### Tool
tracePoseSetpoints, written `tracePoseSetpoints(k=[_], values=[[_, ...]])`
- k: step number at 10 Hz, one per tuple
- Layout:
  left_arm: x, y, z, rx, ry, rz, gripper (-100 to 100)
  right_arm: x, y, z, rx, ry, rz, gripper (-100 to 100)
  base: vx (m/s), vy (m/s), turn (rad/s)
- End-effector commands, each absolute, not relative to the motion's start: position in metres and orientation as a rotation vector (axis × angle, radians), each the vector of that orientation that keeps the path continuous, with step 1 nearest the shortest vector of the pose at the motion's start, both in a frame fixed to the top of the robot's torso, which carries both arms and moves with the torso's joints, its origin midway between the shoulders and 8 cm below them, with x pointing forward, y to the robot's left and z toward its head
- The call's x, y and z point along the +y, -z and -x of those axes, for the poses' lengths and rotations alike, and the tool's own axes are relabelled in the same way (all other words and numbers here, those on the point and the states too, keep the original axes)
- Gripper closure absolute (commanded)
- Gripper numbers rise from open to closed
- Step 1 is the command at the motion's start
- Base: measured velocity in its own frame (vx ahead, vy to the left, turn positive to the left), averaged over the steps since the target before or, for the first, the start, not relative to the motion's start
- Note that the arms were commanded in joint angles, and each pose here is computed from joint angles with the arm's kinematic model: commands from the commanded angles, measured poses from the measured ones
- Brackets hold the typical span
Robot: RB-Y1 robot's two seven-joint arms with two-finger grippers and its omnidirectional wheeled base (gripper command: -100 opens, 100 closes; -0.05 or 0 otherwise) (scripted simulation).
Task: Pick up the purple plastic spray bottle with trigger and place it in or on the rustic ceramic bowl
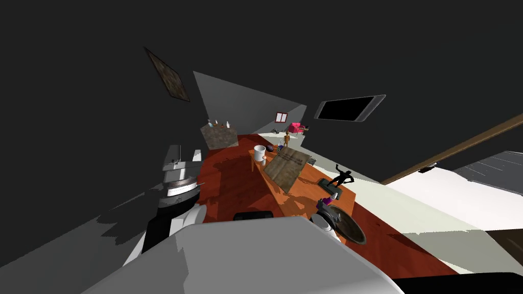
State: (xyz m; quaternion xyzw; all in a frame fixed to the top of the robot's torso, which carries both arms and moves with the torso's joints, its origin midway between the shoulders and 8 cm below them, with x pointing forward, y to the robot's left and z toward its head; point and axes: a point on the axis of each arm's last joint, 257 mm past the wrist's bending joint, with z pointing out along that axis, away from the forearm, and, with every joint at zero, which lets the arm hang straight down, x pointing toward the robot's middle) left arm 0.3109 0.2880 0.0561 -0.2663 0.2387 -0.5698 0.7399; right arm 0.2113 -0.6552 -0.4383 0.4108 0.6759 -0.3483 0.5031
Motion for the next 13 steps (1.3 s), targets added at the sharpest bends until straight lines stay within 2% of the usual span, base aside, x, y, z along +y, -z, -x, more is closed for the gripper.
tracePoseSetpoints(k=[1,2,7,8,13], values=[[0.288,-0.056,-0.311,0.524,1.25,0.584,0,-0.64,0.437,-0.23,1.65,0.811,-0.953,-100,0.104,-0.087,-0.469],[0.288,-0.056,-0.311,0.524,1.25,0.584,0,-0.638,0.434,-0.235,1.642,0.801,-0.952,-100,0.046,-0.038,-0.072],[0.288,-0.056,-0.311,0.524,1.25,0.584,0,-0.537,0.449,-0.286,1.757,0.639,-0.715,-100,0.128,-0.087,-0.381],[0.288,-0.056,-0.311,0.524,1.25,0.584,0,-0.536,0.453,-0.283,1.77,0.647,-0.708,-100,0.134,-0.089,-0.402],[0.288,-0.056,-0.311,0.524,1.25,0.584,0,-0.454,0.444,-0.321,1.782,0.5,-0.561,-100,0.118,-0.034,-0.358]])
